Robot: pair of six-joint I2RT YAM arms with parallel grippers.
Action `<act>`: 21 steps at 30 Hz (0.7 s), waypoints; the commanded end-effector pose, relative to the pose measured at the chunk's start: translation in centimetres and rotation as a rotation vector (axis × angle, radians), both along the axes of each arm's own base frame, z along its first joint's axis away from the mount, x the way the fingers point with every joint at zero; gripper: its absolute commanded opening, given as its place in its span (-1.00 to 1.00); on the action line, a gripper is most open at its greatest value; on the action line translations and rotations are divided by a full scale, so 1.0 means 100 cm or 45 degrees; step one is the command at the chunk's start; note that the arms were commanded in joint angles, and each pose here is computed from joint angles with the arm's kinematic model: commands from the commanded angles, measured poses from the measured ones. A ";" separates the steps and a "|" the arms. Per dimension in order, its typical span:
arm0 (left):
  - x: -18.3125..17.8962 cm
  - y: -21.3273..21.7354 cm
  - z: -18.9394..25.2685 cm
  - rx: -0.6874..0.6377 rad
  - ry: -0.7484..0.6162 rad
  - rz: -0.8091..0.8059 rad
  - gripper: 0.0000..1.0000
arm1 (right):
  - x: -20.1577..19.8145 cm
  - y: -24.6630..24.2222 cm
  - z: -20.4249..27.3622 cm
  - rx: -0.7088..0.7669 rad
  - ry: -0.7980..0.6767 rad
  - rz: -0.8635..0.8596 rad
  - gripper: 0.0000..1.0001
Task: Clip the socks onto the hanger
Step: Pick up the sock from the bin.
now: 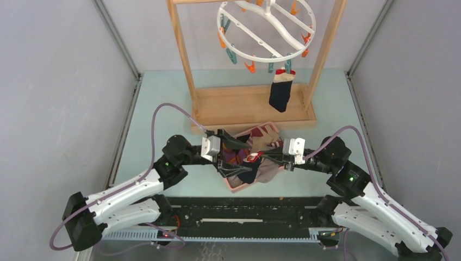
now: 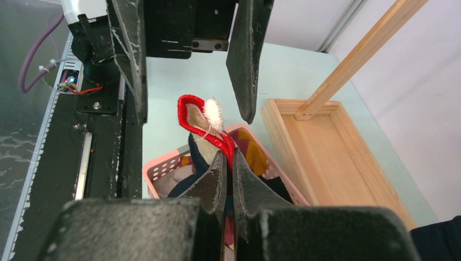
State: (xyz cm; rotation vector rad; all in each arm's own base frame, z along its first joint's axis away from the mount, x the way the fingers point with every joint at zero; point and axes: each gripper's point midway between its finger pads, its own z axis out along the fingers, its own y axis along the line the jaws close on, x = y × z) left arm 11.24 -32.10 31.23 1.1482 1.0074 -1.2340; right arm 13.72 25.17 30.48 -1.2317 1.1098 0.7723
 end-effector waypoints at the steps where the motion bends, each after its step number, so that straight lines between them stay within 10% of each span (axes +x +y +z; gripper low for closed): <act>1: 0.006 -0.004 -0.006 0.000 0.004 0.029 0.43 | -0.003 0.000 0.023 0.076 -0.018 0.018 -0.89; 9: 0.011 -0.006 -0.002 -0.024 0.035 0.051 0.11 | -0.002 0.000 0.020 0.068 -0.006 0.011 -0.89; 21: 0.017 0.000 -0.003 -0.048 0.089 0.129 -0.99 | 0.006 -0.005 0.021 0.083 0.032 -0.040 -0.69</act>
